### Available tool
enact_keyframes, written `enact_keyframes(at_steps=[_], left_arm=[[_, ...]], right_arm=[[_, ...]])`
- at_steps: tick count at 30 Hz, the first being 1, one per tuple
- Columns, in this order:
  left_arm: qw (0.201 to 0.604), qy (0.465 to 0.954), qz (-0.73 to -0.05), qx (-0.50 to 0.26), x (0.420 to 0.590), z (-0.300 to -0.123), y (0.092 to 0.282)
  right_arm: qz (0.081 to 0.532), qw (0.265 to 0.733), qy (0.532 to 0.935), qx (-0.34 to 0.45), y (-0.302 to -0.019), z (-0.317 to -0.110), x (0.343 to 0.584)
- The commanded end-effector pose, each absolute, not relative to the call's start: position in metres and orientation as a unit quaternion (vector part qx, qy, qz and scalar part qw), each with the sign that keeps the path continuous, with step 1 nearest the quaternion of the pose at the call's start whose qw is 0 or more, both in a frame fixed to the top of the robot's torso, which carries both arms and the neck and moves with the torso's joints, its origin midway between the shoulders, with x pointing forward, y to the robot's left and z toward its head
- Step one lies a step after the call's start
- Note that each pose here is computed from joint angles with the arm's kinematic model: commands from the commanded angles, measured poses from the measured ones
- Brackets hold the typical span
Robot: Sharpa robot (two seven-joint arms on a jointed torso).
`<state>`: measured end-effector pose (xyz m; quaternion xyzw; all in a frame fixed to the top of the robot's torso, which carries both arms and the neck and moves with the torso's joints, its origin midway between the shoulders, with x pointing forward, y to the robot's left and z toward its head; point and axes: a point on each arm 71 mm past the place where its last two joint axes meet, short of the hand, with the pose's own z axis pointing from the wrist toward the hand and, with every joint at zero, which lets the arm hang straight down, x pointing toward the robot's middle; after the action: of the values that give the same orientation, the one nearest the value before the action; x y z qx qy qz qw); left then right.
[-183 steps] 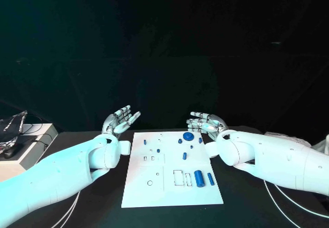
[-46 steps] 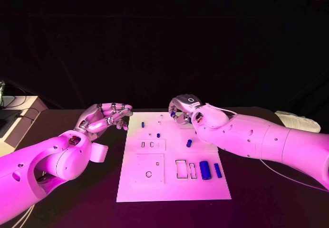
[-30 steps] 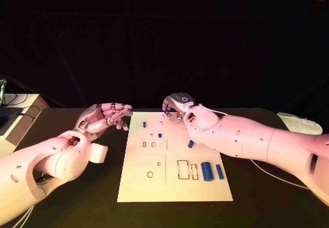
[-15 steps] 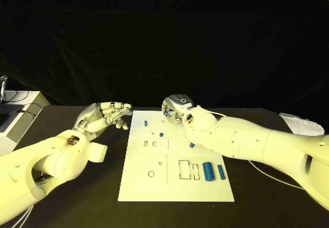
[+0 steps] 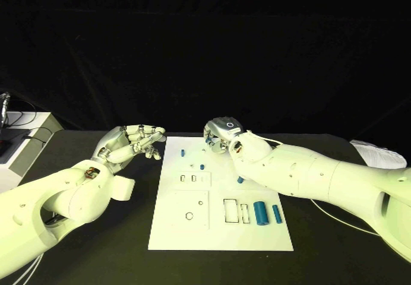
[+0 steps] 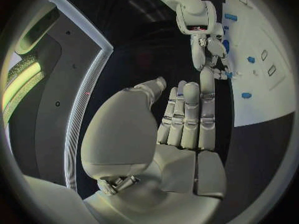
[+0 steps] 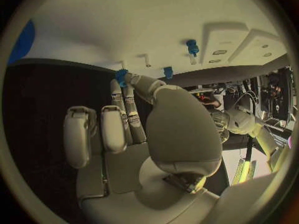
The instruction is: Assemble the parts on the task board
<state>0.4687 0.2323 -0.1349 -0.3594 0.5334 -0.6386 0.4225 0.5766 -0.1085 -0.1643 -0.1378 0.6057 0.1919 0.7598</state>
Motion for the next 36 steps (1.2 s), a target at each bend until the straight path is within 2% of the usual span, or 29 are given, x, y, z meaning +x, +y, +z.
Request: enact_keyframes(at_steps=[1,36], left_arm=[[0.419,0.534,-0.645,-0.352,0.4679,-0.1332,0.2297],[0.419,0.533,-0.645,-0.352,0.4692,-0.1327,0.2290]], right_arm=[[0.193,0.751,0.614,-0.147,-0.1057,-0.1670,0.5759],[0.191,0.751,0.616,-0.145,-0.0994,-0.1688,0.5802]])
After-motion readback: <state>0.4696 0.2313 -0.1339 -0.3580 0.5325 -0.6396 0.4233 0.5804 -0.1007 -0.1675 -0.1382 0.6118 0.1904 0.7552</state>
